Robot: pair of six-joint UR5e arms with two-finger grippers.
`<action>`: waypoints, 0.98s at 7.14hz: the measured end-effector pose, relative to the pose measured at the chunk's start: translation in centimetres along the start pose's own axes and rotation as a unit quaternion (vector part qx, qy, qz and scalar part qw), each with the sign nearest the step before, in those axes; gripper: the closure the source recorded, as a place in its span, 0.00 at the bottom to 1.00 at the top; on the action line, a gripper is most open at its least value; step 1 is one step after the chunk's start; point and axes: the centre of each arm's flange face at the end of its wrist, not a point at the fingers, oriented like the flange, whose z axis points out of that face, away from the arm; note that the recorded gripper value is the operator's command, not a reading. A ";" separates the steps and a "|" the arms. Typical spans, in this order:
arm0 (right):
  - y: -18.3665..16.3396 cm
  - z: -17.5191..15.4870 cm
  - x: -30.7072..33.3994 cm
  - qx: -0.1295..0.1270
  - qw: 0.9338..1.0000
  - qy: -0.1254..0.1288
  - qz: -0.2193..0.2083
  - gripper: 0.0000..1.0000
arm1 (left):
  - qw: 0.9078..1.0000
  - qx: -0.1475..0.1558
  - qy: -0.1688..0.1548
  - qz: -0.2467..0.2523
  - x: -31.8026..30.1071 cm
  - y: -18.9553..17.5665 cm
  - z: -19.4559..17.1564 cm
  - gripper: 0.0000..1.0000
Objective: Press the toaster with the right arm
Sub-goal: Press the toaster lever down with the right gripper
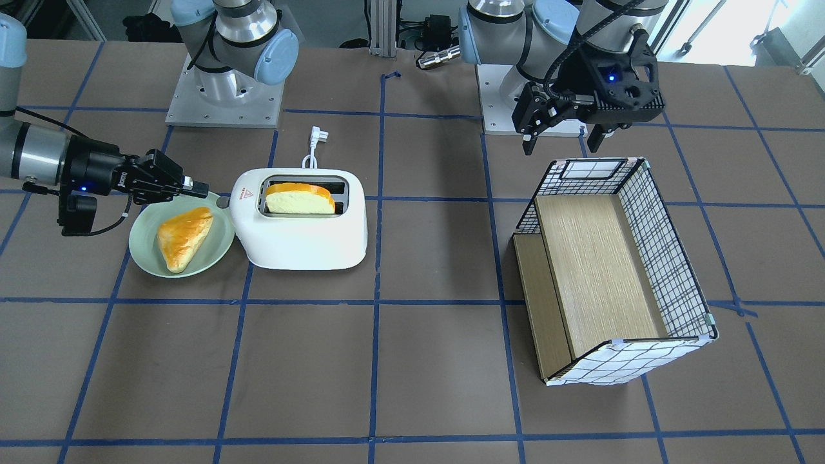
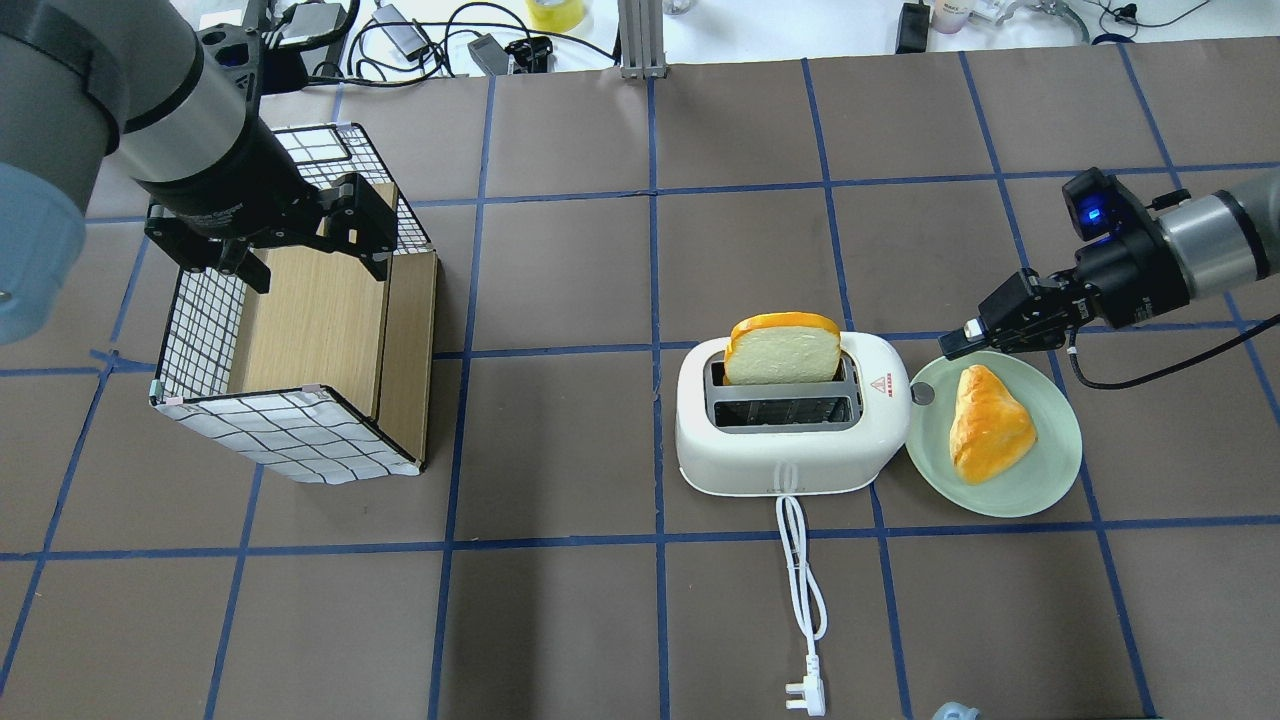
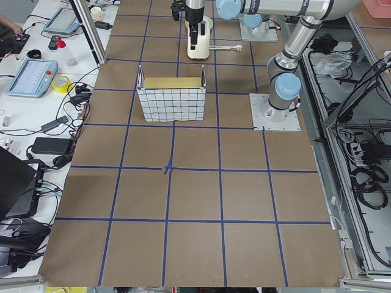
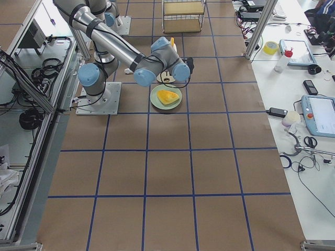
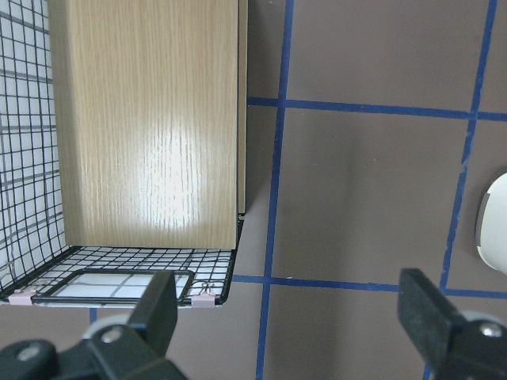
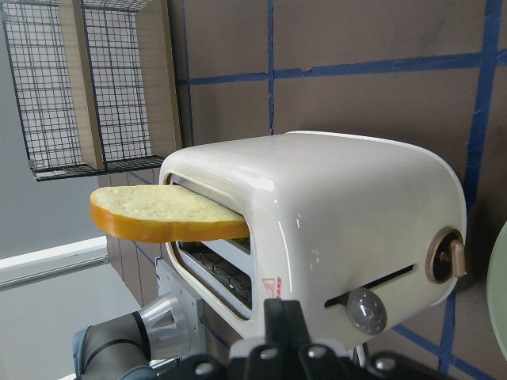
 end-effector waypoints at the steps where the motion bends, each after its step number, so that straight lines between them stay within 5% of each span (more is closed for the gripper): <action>1: 0.3 1.0 0.9 -0.001 1.000 -0.004 -0.005 1.00 | 1.000 0.000 0.000 0.000 0.0 0.0 0.0 0.00; 7: 1.6 4.1 3.6 -0.005 1.000 -0.001 -0.013 0.99 | 1.000 0.000 0.000 0.000 0.0 0.0 0.0 0.00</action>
